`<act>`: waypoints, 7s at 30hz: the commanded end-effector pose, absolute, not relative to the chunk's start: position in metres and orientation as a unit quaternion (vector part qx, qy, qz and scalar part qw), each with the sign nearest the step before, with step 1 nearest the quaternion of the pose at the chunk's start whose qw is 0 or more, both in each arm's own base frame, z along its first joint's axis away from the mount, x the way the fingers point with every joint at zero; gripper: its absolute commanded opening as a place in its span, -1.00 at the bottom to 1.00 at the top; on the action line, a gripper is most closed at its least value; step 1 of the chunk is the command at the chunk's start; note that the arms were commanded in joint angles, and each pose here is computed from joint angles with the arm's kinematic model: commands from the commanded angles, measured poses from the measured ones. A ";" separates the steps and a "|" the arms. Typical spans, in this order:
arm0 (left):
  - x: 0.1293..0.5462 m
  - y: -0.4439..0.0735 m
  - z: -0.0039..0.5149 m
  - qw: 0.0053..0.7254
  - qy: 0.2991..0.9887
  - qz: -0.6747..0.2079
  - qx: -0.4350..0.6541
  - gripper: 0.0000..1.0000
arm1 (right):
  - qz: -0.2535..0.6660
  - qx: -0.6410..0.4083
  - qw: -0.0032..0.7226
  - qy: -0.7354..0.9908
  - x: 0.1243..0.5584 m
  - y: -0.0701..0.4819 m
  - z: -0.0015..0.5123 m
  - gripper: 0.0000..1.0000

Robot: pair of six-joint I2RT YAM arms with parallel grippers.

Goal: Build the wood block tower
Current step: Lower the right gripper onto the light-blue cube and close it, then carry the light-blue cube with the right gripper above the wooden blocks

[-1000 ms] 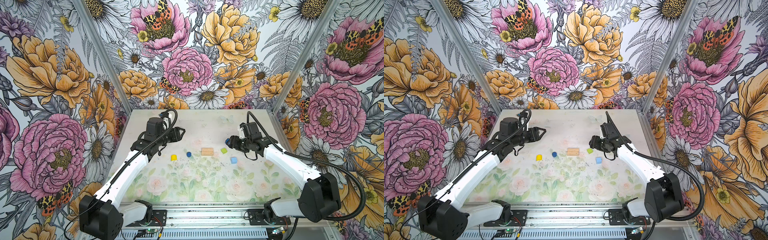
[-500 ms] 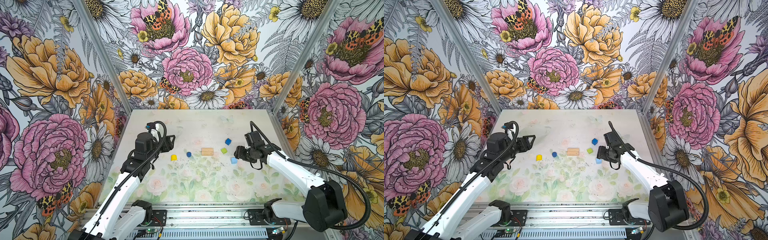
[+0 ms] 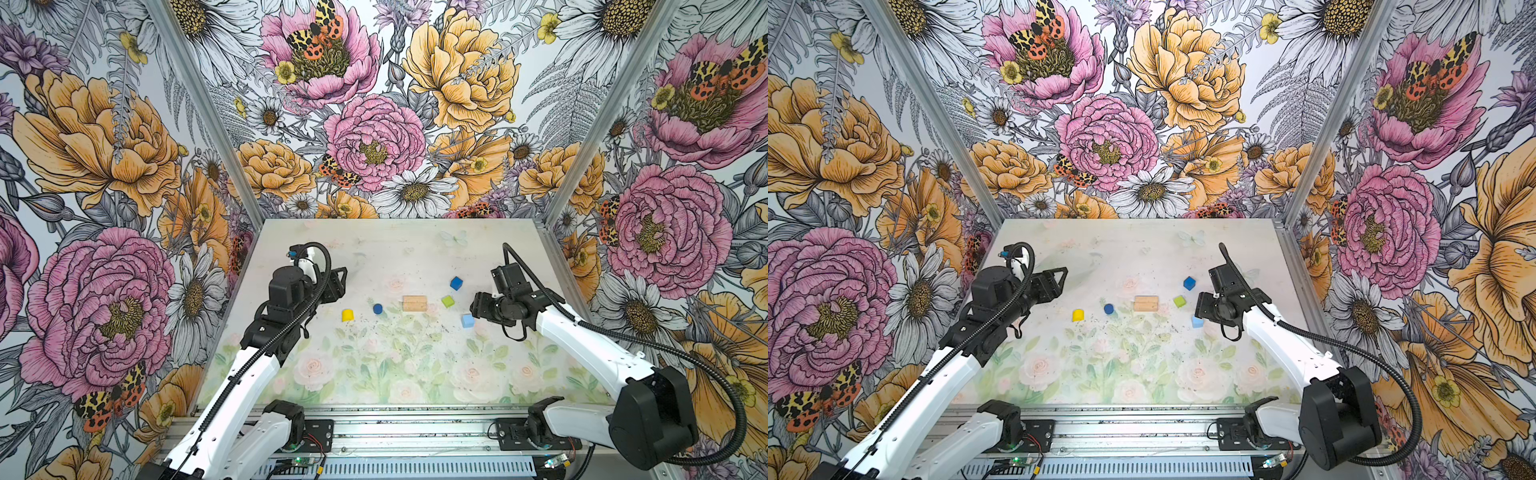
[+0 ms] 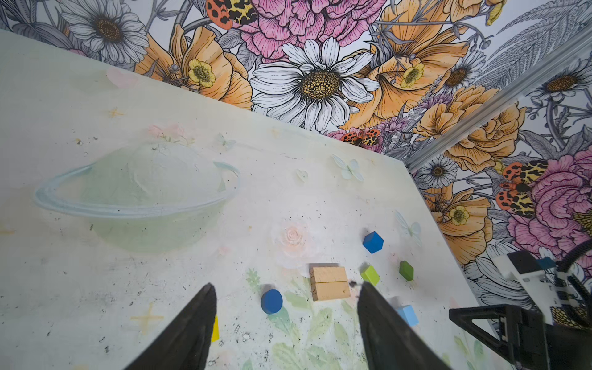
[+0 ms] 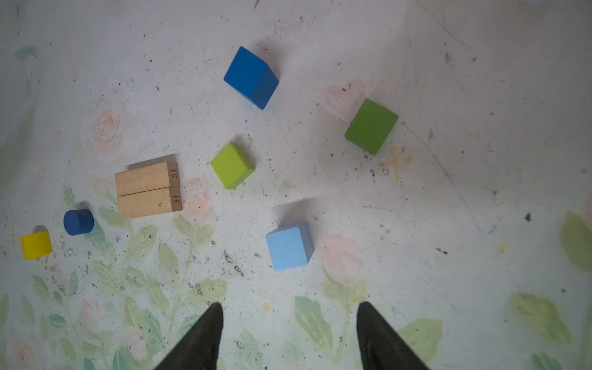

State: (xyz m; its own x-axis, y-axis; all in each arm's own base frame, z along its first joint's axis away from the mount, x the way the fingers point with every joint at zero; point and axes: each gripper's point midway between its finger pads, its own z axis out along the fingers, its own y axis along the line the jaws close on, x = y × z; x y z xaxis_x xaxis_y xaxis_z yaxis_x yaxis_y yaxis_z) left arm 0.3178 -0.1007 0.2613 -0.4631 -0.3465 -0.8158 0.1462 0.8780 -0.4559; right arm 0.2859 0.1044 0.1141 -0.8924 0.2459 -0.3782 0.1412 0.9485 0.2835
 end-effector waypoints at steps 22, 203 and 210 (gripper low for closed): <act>0.317 -0.092 0.266 0.534 0.812 -0.226 -0.066 0.43 | 0.049 0.084 0.185 0.978 0.296 0.118 0.083 0.36; 0.298 -0.095 0.279 0.561 0.798 -0.216 -0.042 0.47 | 0.017 -0.019 0.140 0.990 0.375 0.296 0.054 -1.00; 0.298 -0.095 0.279 0.562 0.797 -0.216 -0.042 0.48 | 0.014 -0.017 0.141 0.990 0.375 0.295 0.053 -1.00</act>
